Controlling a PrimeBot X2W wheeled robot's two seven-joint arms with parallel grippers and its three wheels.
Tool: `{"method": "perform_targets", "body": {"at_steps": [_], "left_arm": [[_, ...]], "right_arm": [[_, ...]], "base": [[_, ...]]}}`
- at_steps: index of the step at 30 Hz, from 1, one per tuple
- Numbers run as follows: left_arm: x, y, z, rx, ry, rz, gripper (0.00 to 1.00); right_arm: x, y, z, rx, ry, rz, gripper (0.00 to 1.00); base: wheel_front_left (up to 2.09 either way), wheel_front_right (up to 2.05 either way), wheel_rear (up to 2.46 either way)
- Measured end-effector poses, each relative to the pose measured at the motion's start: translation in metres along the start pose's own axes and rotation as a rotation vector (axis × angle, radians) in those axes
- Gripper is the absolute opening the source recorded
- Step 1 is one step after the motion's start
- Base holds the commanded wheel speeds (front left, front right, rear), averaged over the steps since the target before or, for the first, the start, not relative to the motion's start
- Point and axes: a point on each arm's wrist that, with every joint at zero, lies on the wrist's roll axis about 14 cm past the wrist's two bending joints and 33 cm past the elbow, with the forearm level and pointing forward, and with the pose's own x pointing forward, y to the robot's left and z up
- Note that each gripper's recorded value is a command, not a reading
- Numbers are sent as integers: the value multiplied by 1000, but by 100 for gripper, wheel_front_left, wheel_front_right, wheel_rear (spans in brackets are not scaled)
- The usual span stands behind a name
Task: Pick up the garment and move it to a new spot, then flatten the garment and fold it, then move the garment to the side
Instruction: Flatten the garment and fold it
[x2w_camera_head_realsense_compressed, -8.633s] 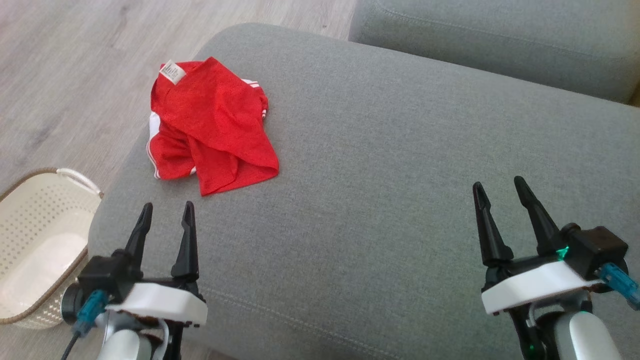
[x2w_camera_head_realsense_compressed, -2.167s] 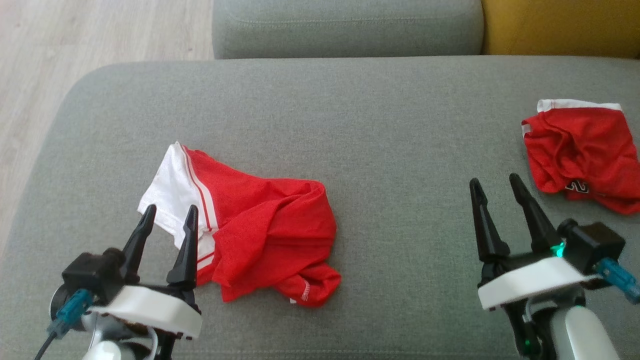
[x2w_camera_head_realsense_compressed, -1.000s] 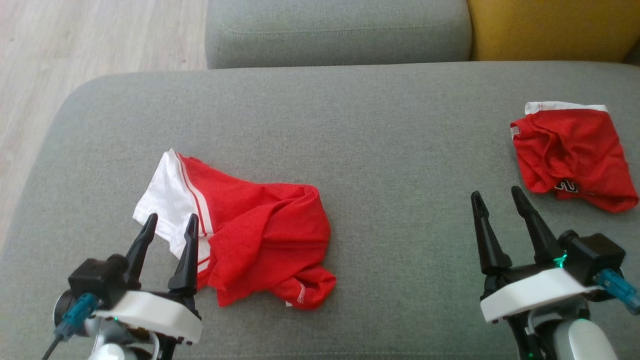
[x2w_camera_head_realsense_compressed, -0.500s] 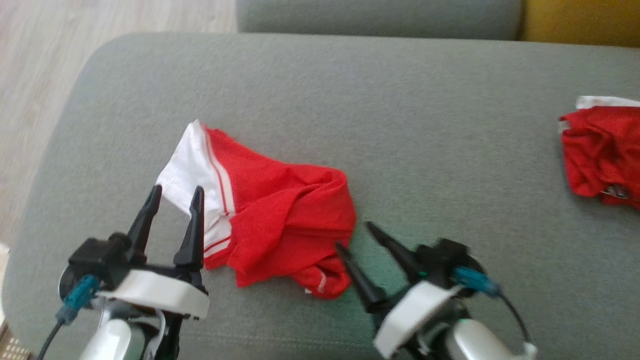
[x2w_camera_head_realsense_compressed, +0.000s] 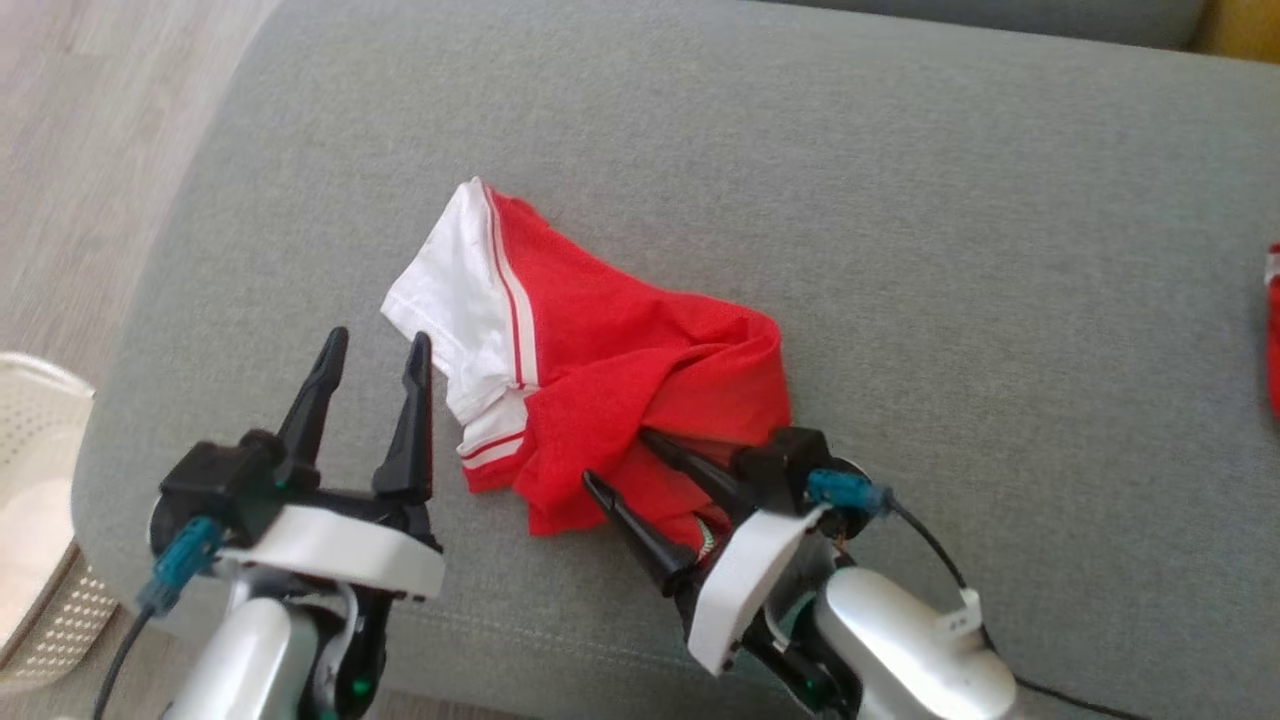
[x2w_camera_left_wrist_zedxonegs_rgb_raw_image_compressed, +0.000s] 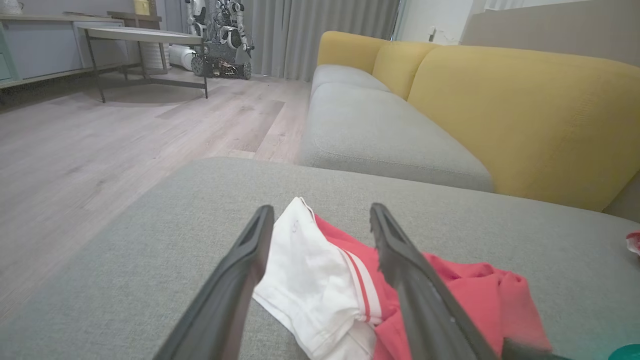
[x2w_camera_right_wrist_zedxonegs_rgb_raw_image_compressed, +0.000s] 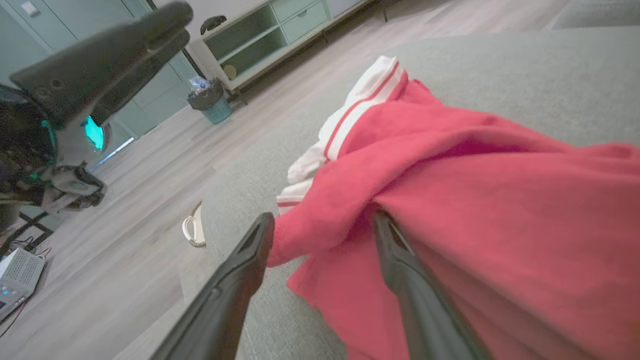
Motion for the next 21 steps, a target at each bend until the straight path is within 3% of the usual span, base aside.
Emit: {"method": "perform_targets", "body": {"at_steps": [4, 5, 6, 7, 14, 21], "left_arm": [[3, -1, -2, -7, 1, 1, 100], [4, -1, -3, -6, 2, 2, 100], [5, -1, -3, -6, 2, 1, 100], [6, -2, -3, -6, -1, -2, 100], [13, -15, -5, -15, -1, -44, 100], [22, -36, -6, -27, -7, -110, 100]], "right_arm": [[9, -4, -8, 24, 40, 21, 100], [10, -4, -8, 29, 39, 24, 66], [11, -5, -6, 33, 31, 26, 24], [12, -4, -4, 34, 25, 30, 0], [7, -23, 21, 24, -76, -22, 0], [-30, -84, 70, -8, -251, -218, 0]], "base": [[0, 0, 0], [0, 0, 0], [0, 0, 0], [0, 0, 0], [0, 0, 0], [0, 0, 0]]}}
